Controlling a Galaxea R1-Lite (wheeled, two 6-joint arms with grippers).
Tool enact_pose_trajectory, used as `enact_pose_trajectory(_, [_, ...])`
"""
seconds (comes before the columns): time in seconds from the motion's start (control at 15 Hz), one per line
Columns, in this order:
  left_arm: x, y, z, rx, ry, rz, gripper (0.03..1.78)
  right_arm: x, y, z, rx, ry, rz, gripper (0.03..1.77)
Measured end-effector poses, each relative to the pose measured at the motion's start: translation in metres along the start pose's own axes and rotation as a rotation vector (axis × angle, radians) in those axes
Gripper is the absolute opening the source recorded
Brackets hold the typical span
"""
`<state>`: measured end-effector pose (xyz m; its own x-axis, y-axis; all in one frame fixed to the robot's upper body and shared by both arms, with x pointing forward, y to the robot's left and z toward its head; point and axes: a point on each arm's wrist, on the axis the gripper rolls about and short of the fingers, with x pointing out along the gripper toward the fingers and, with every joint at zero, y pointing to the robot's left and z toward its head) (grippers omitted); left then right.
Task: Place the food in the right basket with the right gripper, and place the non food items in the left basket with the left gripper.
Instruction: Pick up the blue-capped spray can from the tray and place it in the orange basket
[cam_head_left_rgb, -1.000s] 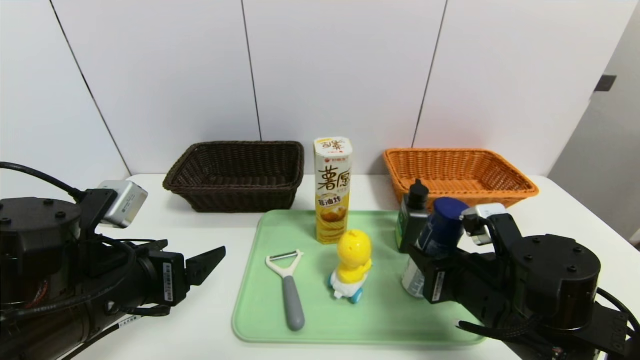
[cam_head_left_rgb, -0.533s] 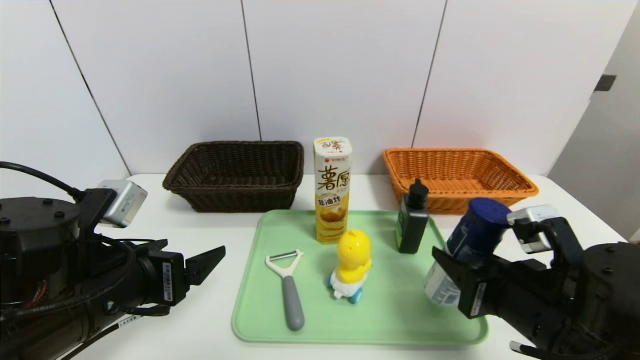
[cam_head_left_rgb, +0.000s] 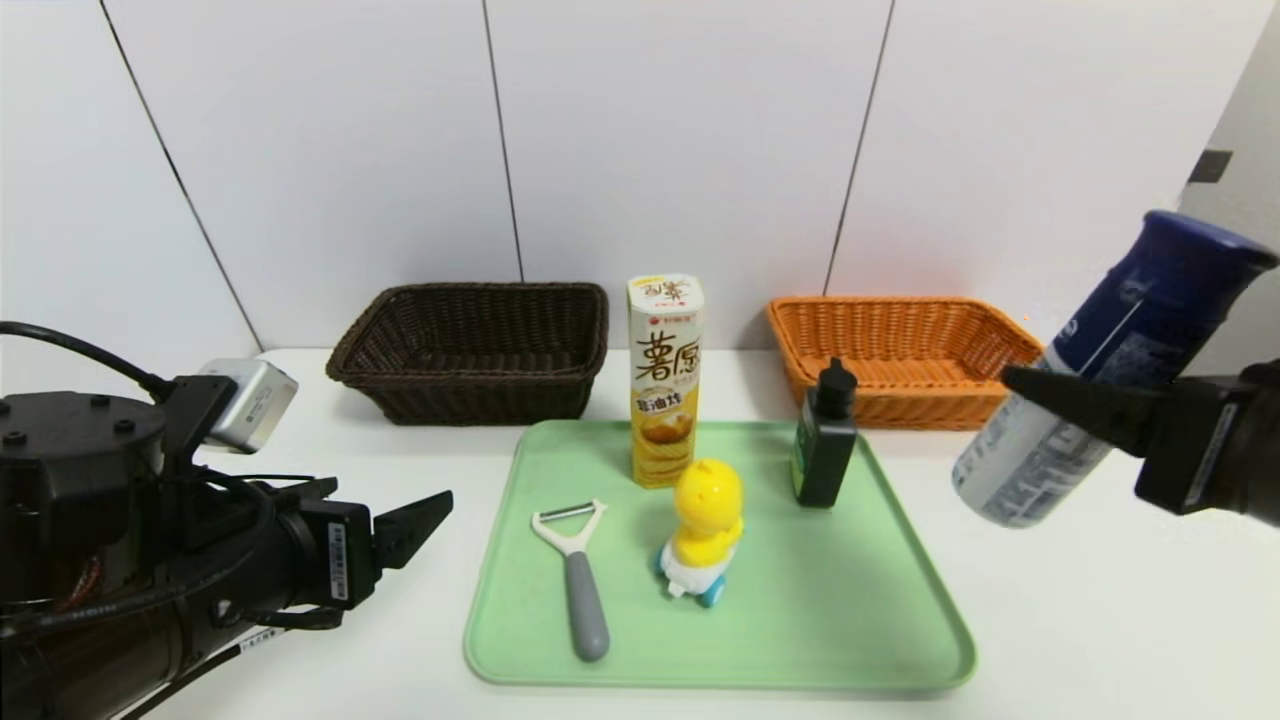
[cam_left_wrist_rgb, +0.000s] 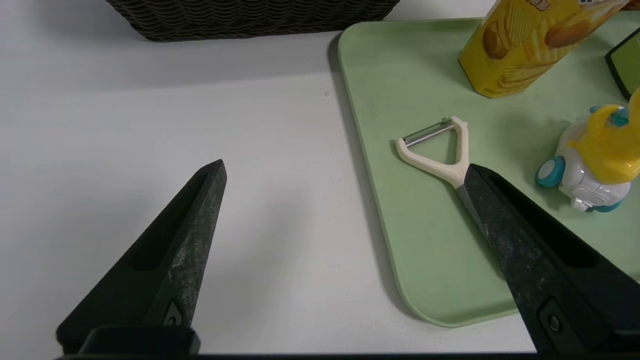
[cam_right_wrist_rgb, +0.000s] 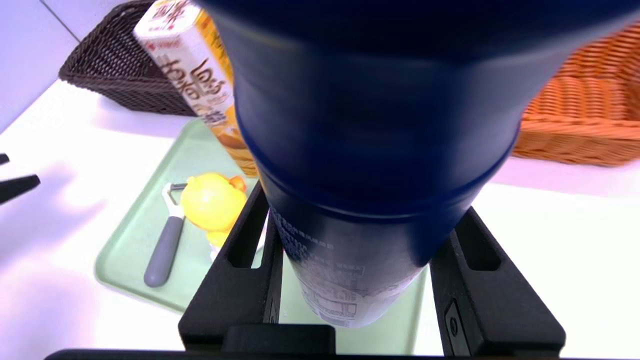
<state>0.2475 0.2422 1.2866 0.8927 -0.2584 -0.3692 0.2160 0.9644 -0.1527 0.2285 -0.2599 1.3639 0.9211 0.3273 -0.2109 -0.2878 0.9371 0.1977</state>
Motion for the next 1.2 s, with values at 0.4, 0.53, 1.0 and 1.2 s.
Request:
enact_pose_trajectory(0.4, [0.002, -0.002, 0.005, -0.004, -0.011, -0.005, 1.69, 0.053, -0.046, 0.07, 0.019, -0.063, -0.148, 0.81])
enact_pose_trajectory(0.53, [0.003, -0.003, 0.008, -0.005, -0.018, -0.007, 1.69, 0.088, -0.064, 0.088, -0.011, -0.136, -0.195, 0.81])
enact_pose_trajectory(1.0, [0.008, -0.007, 0.016, -0.008, -0.037, -0.015, 1.69, 0.222, -0.15, 0.076, -0.045, -0.176, -0.36, 0.81])
enact_pose_trajectory(1.2, [0.008, -0.007, 0.018, -0.011, -0.042, -0.018, 1.69, 0.258, -0.183, 0.055, -0.05, -0.165, -0.415, 0.81])
